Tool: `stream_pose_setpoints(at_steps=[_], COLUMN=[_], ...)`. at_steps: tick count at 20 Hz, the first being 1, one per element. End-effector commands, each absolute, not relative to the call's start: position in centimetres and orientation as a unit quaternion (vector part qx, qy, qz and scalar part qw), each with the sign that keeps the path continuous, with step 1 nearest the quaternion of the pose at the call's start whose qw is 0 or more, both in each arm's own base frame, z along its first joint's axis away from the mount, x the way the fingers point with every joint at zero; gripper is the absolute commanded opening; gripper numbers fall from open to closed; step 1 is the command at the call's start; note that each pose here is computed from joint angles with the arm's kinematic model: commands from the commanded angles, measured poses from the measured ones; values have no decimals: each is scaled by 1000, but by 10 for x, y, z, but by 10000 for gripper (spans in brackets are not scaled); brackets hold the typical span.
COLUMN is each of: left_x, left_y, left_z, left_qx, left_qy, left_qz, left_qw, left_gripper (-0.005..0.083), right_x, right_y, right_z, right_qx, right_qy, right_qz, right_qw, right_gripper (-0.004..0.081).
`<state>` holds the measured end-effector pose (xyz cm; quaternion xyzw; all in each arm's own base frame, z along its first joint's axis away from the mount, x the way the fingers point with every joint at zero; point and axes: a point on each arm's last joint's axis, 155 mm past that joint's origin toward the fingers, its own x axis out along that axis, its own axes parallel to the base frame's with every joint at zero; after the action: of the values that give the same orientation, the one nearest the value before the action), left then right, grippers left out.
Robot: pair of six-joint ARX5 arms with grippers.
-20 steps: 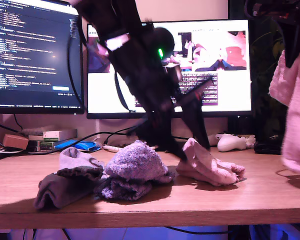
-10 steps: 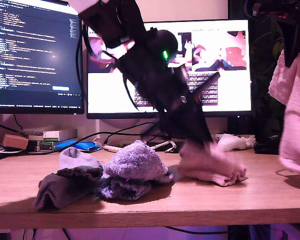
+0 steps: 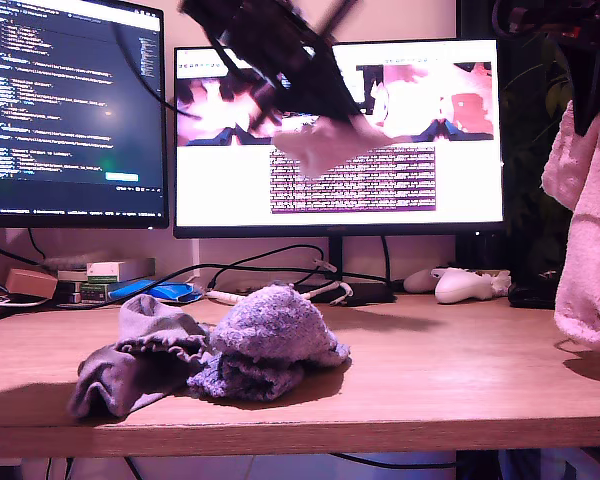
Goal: Pair up the socks based on colour and pattern, by placing them on top of one another
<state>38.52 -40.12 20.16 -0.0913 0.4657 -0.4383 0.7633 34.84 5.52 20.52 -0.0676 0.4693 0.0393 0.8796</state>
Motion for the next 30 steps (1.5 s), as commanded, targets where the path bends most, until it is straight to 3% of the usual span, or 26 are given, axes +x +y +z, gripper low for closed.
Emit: stream_pose_setpoints(at_steps=[1, 7, 13, 14, 17, 18, 24, 26, 28, 30], left_x=[360, 278, 250, 249, 251, 256, 275, 281, 287, 299], left_y=[-415, -423, -427, -426, -425, -422, -415, -409, -404, -394], left_z=[136, 32, 28, 28, 35, 38, 84, 101, 120, 136], left_qx=[-66, -29, -12, -10, -21, -20, -63, -60, -53, -17], left_qy=[526, 644, 658, 658, 657, 652, 624, 605, 581, 544], left_qz=[-436, -429, -451, -453, -459, -463, -489, -498, -506, -502], left_qw=[727, 633, 602, 601, 598, 600, 607, 618, 635, 672], left_gripper=[-21, -21, -2, 61, 374, 382, 359, 228, 30, -20], right_x=[349, 347, 350, 350, 351, 351, 350, 347, 344, 342], right_y=[55, 53, 50, 50, 51, 54, 59, 63, 73, 77], right_z=[204, 202, 204, 204, 204, 204, 204, 202, 202, 201], right_qx=[-69, -71, -71, -71, -65, -62, -57, -52, -38, -32], right_qy=[470, 475, 470, 469, 468, 469, 470, 474, 477, 481], right_qz=[40, 39, 37, 37, 41, 49, 62, 72, 98, 108], right_qw=[879, 876, 879, 879, 880, 880, 879, 876, 872, 869], right_gripper=[-12, -13, -13, -13, -13, -13, -13, -13, -13, -13])
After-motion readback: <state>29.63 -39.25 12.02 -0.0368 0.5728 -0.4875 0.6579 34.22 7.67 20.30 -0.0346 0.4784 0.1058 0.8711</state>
